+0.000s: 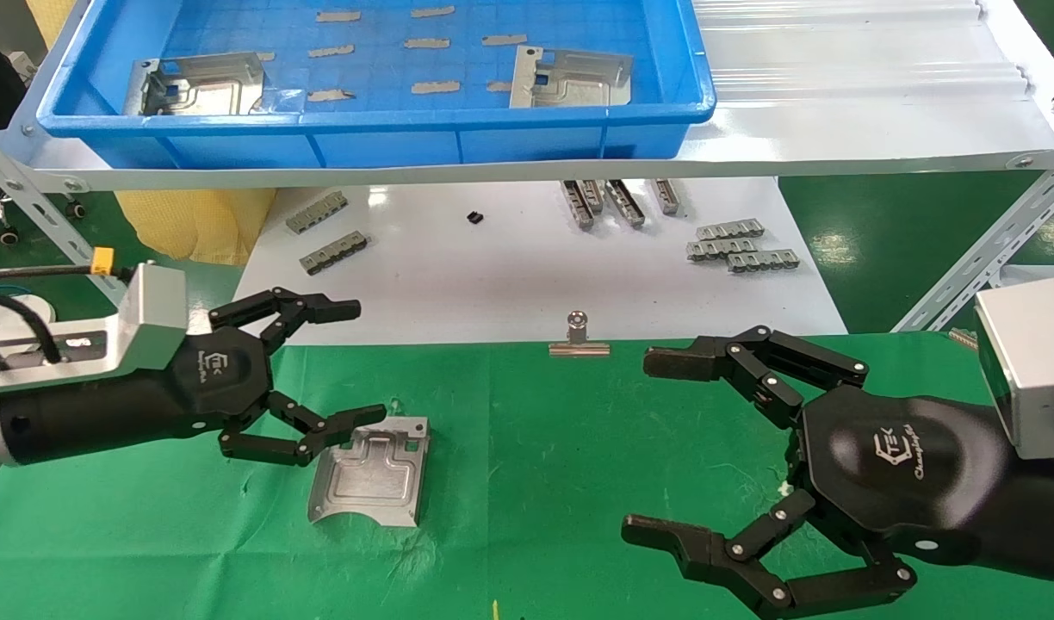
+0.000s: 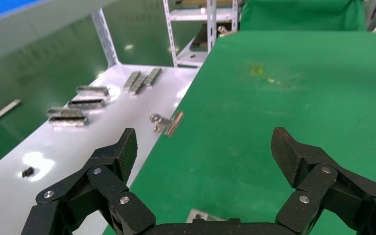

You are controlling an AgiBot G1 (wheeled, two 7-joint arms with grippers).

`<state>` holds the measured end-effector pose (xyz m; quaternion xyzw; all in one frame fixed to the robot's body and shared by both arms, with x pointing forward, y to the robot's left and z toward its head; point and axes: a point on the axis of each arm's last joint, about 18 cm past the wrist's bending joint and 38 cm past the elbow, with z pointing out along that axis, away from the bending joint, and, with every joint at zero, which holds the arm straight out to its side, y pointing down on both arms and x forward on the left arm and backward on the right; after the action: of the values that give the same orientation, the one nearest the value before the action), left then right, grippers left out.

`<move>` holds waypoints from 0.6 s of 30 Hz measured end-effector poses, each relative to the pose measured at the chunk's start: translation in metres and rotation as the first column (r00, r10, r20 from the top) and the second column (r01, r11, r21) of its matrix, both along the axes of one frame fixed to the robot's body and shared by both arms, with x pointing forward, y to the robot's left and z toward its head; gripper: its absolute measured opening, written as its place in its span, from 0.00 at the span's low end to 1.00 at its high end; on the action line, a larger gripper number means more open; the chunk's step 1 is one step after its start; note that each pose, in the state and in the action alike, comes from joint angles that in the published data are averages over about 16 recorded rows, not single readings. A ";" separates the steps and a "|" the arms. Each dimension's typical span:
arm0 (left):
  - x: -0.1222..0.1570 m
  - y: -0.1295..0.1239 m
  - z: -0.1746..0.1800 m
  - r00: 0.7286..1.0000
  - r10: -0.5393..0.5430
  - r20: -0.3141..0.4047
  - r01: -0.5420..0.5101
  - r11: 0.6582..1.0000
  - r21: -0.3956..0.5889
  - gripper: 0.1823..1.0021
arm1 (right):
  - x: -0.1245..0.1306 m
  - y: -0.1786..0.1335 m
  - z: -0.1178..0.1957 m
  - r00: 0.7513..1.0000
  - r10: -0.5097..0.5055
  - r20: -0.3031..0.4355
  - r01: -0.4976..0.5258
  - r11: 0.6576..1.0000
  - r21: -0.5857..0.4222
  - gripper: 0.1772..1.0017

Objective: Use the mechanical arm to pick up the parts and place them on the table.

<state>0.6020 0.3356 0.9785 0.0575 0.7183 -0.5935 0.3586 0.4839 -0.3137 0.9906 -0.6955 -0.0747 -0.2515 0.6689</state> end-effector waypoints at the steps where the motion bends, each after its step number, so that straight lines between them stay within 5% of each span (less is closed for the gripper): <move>1: -0.003 -0.001 0.001 1.000 -0.006 -0.001 0.006 1.000 -0.006 1.00 | 0.000 0.000 0.000 1.000 0.000 0.000 0.000 1.000 0.000 1.00; 18: -0.058 -0.014 0.011 0.992 -0.120 -0.034 0.117 0.991 -0.069 1.00 | 0.000 0.000 0.000 1.000 0.000 0.000 0.000 1.000 0.000 1.00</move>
<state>0.5438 0.3216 0.9893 0.0769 0.6998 -0.6385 0.3109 0.4839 -0.3137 0.9906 -0.6955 -0.0747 -0.2515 0.6689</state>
